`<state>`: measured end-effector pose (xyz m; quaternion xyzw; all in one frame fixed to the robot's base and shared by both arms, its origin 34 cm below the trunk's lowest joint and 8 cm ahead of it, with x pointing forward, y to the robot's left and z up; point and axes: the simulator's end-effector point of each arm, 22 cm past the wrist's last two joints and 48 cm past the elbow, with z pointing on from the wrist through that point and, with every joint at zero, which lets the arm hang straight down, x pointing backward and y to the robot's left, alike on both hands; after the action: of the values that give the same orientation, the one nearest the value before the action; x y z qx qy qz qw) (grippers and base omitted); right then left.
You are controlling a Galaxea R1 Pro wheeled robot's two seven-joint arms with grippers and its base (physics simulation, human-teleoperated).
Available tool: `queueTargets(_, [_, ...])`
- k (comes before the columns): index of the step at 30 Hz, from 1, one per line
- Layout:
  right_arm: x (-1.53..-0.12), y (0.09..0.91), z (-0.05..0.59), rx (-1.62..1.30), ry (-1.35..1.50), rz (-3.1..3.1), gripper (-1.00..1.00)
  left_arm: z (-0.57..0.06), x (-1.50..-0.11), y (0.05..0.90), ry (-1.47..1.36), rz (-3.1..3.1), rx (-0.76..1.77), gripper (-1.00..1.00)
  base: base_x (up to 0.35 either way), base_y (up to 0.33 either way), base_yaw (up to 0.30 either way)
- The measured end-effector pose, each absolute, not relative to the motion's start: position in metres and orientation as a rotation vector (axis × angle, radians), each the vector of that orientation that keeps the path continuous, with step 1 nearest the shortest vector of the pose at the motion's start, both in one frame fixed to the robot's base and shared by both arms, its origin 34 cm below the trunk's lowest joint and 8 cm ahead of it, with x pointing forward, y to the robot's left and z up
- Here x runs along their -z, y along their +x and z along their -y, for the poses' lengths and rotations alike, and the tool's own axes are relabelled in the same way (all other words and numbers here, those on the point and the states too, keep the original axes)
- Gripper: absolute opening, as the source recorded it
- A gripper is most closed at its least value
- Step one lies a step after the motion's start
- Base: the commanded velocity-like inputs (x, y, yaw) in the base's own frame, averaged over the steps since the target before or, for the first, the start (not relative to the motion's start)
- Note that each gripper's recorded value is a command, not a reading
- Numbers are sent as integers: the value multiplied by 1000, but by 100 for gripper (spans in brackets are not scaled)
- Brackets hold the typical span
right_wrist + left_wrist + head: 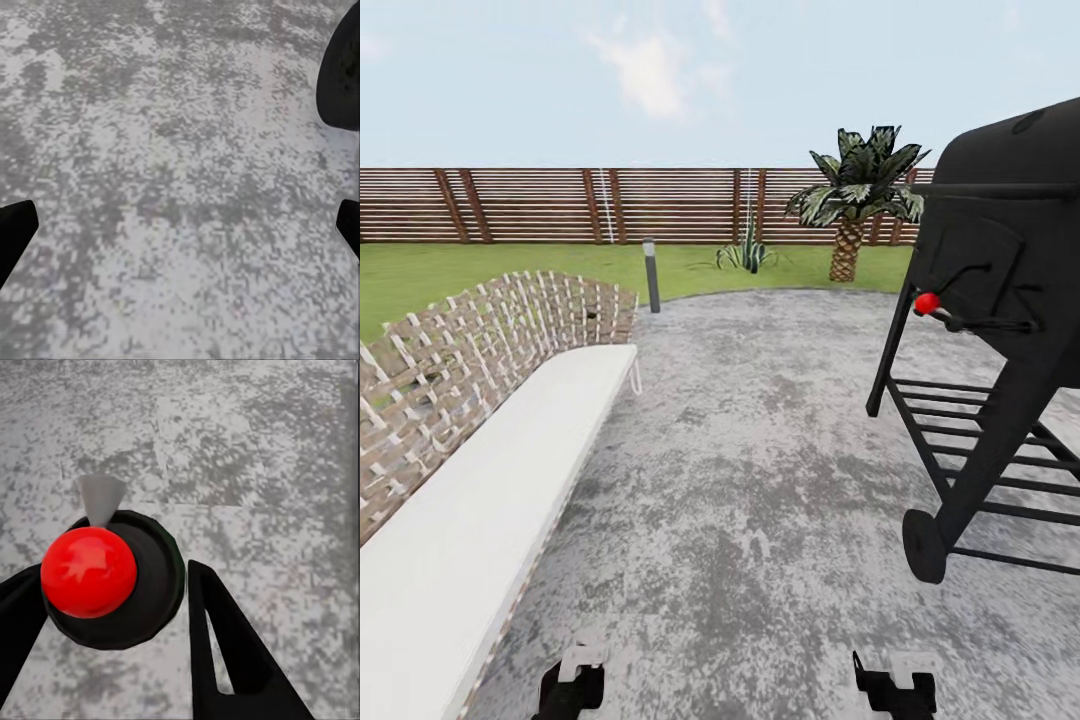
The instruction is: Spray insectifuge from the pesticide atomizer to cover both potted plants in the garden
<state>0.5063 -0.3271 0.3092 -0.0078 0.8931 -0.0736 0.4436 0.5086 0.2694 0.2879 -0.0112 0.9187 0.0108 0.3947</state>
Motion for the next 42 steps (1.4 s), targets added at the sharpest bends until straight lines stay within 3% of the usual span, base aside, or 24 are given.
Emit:
queueTargets(17, [-309, 506, 327, 182, -19, -2216, 100, -271, -288, 509, -29, -2329, -30, -100, 326, -44, 0])
queueTargets(42, [-309, 506, 327, 182, -19, -2216, 100, -269, -288, 509, -28, -2328, -28, -100, 339, 52, 0])
